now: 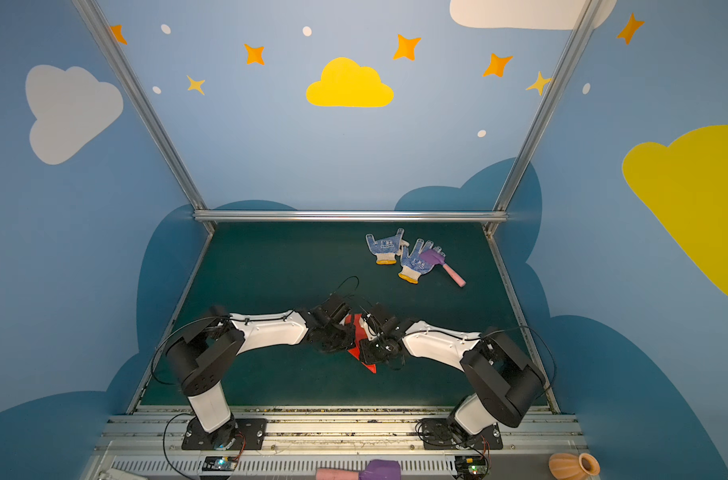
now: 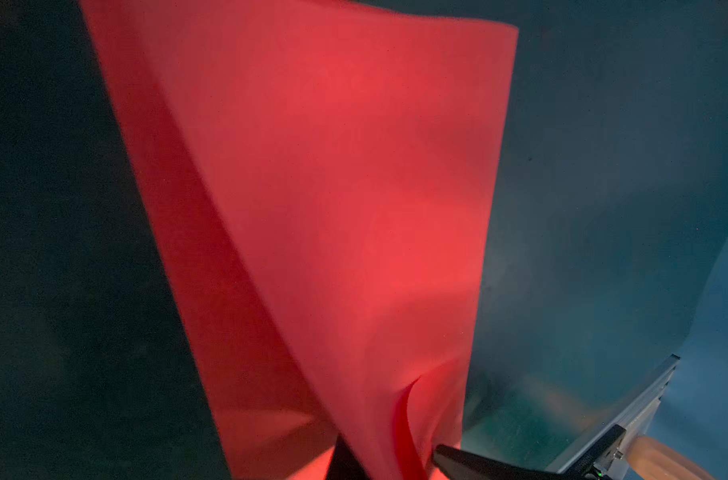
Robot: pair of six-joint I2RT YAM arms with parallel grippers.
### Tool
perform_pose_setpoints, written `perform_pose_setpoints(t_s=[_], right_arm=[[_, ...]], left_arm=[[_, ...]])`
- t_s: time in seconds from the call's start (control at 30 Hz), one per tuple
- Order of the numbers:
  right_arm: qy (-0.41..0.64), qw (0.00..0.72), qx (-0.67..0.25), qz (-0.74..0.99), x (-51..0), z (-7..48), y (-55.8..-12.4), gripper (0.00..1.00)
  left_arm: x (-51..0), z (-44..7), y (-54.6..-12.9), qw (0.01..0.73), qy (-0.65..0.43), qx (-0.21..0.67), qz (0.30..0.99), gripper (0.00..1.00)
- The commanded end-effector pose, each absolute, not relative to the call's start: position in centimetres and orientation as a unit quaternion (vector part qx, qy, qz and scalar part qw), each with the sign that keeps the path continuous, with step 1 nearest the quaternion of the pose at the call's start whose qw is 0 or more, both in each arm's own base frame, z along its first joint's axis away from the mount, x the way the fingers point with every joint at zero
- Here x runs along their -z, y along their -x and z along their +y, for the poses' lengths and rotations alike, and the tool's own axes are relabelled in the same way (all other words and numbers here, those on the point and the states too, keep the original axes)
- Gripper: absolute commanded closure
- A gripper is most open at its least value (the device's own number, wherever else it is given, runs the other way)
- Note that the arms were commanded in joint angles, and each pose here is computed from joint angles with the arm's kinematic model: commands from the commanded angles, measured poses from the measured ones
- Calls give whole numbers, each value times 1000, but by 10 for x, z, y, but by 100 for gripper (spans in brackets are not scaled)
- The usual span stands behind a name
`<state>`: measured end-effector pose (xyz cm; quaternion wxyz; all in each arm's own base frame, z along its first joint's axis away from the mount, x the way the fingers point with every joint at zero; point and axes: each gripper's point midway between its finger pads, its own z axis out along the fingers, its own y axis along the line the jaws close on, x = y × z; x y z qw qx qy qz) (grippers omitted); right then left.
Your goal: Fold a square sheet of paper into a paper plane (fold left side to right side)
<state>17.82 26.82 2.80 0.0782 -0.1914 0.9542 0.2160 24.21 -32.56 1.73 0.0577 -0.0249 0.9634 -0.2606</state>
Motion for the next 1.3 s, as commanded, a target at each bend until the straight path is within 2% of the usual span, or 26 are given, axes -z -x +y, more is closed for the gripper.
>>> perform_pose_setpoints(t_s=[0.0, 0.43, 0.97, 1.1, 1.27], right_arm=[[215, 96, -164, 958, -29, 259, -181, 72], [257, 127, -79, 955, -29, 254, -179, 73], [262, 126, -75, 954, -27, 258, -177, 90], [261, 122, -78, 954, -24, 259, -175, 100], [248, 115, -93, 957, -19, 260, -172, 100]], left_arm=[[4, -315, -230, 30, 29, 226, 973, 96], [4, -316, -231, 29, 28, 226, 973, 96], [4, -316, -231, 30, 27, 227, 973, 96], [3, -317, -230, 29, 26, 228, 973, 96], [4, -316, -230, 28, 27, 228, 973, 97]])
